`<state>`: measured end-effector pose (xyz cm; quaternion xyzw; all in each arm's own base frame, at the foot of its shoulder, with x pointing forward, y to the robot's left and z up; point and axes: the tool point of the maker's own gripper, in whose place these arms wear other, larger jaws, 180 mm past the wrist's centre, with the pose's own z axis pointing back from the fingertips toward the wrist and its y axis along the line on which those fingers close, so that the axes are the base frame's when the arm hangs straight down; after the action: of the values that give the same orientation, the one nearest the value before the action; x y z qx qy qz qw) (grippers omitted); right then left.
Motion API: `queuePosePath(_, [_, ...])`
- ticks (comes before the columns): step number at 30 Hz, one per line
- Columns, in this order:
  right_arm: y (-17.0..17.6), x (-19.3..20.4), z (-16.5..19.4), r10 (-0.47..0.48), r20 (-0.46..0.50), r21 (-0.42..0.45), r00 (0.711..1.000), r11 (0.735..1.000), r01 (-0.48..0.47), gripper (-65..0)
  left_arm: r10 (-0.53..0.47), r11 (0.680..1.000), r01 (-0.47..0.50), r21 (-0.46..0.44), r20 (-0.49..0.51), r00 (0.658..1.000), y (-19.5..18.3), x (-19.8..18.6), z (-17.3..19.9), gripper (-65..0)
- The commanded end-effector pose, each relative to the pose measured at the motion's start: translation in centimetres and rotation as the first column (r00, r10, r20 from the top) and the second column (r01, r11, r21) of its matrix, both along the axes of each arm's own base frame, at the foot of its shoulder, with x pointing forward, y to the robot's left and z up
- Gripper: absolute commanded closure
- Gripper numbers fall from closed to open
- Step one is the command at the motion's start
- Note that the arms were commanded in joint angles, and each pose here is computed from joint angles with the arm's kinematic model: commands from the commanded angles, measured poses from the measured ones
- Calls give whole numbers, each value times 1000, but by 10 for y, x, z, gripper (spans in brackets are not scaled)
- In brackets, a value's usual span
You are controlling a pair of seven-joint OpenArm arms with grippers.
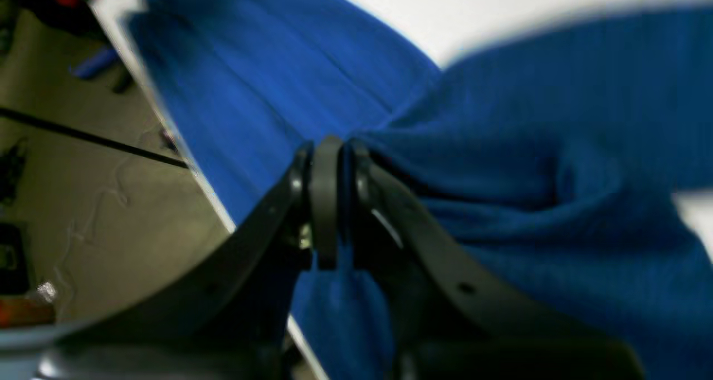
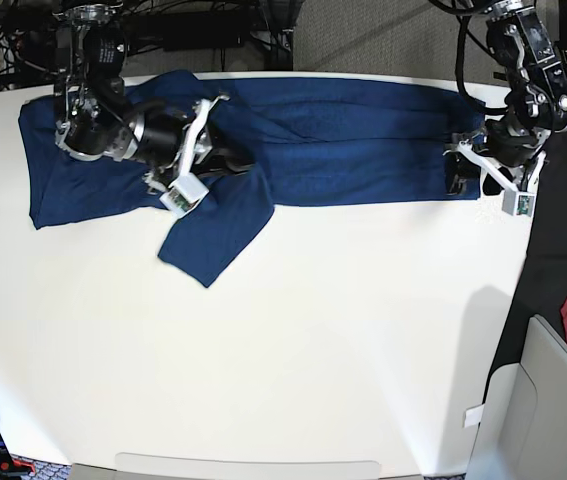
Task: Fold the T-shirt properly
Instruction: 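Grasp the sleeve with the right gripper and fold it onto the shirt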
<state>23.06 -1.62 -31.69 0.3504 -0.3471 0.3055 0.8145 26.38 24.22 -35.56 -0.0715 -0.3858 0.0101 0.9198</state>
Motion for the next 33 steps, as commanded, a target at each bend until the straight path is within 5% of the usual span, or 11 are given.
queuePosePath(1, [8,-1,9,19,25,33,1000,999,-20,-8,-4,1000,4,10,30,1000,3,1,8,-393])
queuePosePath(7, [32,-24,0,142,-17,13,990,990,-142,-25,-4,1000,4,11,22,1000,3,-4,5,-393])
queuePosePath(14, [17,-24,-7,164,-31,-64,986,984,-166,-266,-5,1000,5,11,18,1000,3,-4,5,-393])
queuePosePath(20, [-45,22,10,-53,49,-92,997,994,58,-292,-5,1000,5,11,15,1000,3,-5,4,-393])
queuePosePath(25, [-100,72,33,-225,161,-109,961,964,244,-292,-4,1000,4,5,14,1000,1,-5,3,-393])
queuePosePath(33, [-124,125,6,-287,126,-224,949,924,310,-292,-12,1000,12,12,28,1000,-2,-6,9,-393])
